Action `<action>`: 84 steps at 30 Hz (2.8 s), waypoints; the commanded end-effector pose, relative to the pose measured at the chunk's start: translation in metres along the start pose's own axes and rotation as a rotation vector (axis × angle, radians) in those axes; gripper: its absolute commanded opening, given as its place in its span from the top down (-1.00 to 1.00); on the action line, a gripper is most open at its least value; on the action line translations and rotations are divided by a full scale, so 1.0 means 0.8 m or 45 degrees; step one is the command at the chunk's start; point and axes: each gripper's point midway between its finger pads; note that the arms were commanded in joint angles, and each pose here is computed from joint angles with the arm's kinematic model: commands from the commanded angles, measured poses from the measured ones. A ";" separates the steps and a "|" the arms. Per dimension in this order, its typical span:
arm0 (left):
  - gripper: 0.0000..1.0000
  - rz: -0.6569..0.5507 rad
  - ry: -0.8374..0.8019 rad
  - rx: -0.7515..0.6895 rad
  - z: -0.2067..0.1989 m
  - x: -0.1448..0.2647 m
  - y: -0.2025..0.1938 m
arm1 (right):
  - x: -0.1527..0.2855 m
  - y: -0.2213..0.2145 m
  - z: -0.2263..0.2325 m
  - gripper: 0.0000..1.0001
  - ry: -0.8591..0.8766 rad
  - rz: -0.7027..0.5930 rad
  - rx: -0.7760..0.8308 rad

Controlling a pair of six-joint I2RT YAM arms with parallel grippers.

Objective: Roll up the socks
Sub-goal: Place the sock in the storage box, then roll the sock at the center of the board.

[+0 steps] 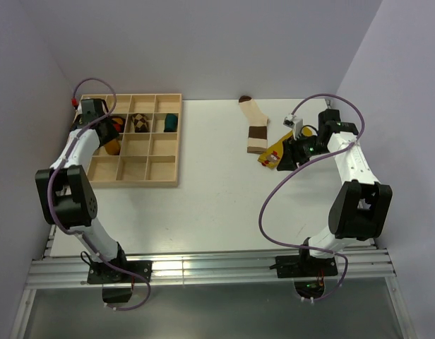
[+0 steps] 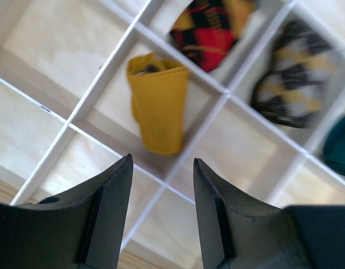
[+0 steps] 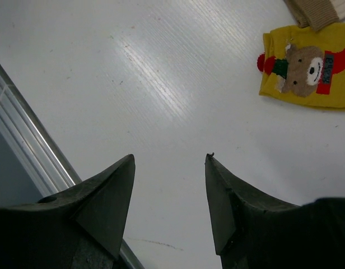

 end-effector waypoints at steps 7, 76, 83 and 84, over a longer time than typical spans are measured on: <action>-0.04 -0.165 -0.456 -0.088 -0.142 0.142 0.006 | 0.008 0.022 -0.016 -0.25 -0.164 -0.096 0.070; -0.03 -0.136 -1.053 -0.170 -0.193 0.344 -0.102 | -0.196 -0.123 0.166 0.49 0.578 0.774 0.676; -0.02 -0.160 -1.194 -0.275 -0.218 0.378 -0.123 | -0.151 -0.125 0.183 0.49 0.942 0.678 0.407; -0.02 -0.170 -1.220 -0.303 -0.226 0.383 -0.128 | -0.149 -0.121 0.177 0.49 0.938 0.653 0.371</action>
Point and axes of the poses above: each gripper's point midway between its finger pads, its own x axis back along the fingers, its own z axis along the line the jaws close on, y = z × x, and after that the axes turned 8 degrees about x, right-handed
